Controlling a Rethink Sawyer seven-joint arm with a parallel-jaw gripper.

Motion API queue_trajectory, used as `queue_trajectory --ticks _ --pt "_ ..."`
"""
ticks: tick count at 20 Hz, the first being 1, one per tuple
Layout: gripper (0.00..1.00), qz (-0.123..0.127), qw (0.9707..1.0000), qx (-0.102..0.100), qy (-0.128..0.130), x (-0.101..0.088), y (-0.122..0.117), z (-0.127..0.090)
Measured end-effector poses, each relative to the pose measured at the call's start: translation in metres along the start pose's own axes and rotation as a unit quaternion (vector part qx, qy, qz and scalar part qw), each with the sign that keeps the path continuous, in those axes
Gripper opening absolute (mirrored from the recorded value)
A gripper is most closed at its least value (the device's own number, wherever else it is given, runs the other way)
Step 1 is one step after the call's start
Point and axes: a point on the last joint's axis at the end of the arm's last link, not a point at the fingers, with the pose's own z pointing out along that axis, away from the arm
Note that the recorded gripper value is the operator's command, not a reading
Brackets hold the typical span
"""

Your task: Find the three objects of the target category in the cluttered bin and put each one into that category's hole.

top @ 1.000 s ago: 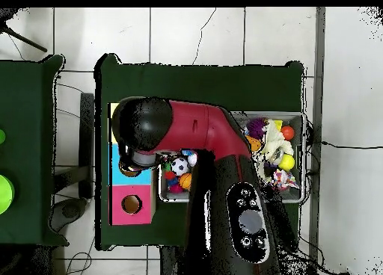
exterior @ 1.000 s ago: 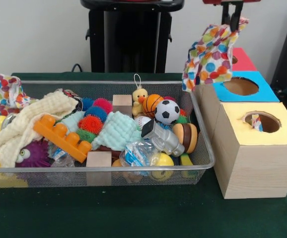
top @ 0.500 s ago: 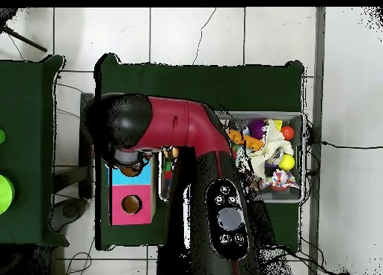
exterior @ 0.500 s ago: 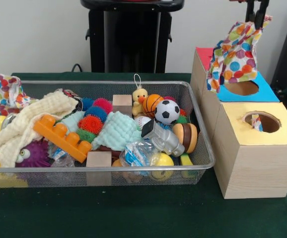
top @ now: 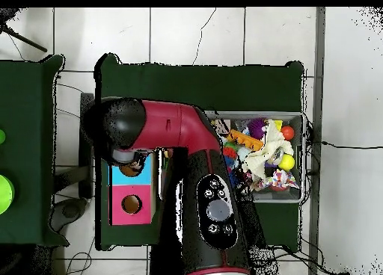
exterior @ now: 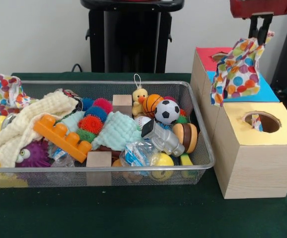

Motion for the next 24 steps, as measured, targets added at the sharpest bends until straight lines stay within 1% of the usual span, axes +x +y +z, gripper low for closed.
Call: queue_trajectory --ticks 5,6,10,12,15,17,20,21,24 --pt "0.00 0.005 0.9998 0.002 -0.022 -0.007 -0.005 0.009" --pt "0.00 0.007 0.9996 0.002 -0.026 -0.008 -0.007 0.014" --pt "0.00 0.009 0.9995 0.002 -0.029 -0.006 -0.009 0.027" --pt "0.00 0.010 0.9995 0.003 -0.028 -0.004 -0.011 0.038" --pt "0.00 0.012 0.9997 0.003 -0.022 0.003 -0.014 0.058" --pt "0.00 0.014 0.9998 0.003 -0.014 0.009 -0.014 0.064" --pt "0.00 0.015 0.9999 0.002 -0.007 0.017 -0.012 0.066" --pt "0.00 0.015 0.9999 0.001 -0.003 0.026 -0.006 0.063" --pt "0.00 0.012 0.9999 -0.001 0.004 0.037 0.004 0.053"
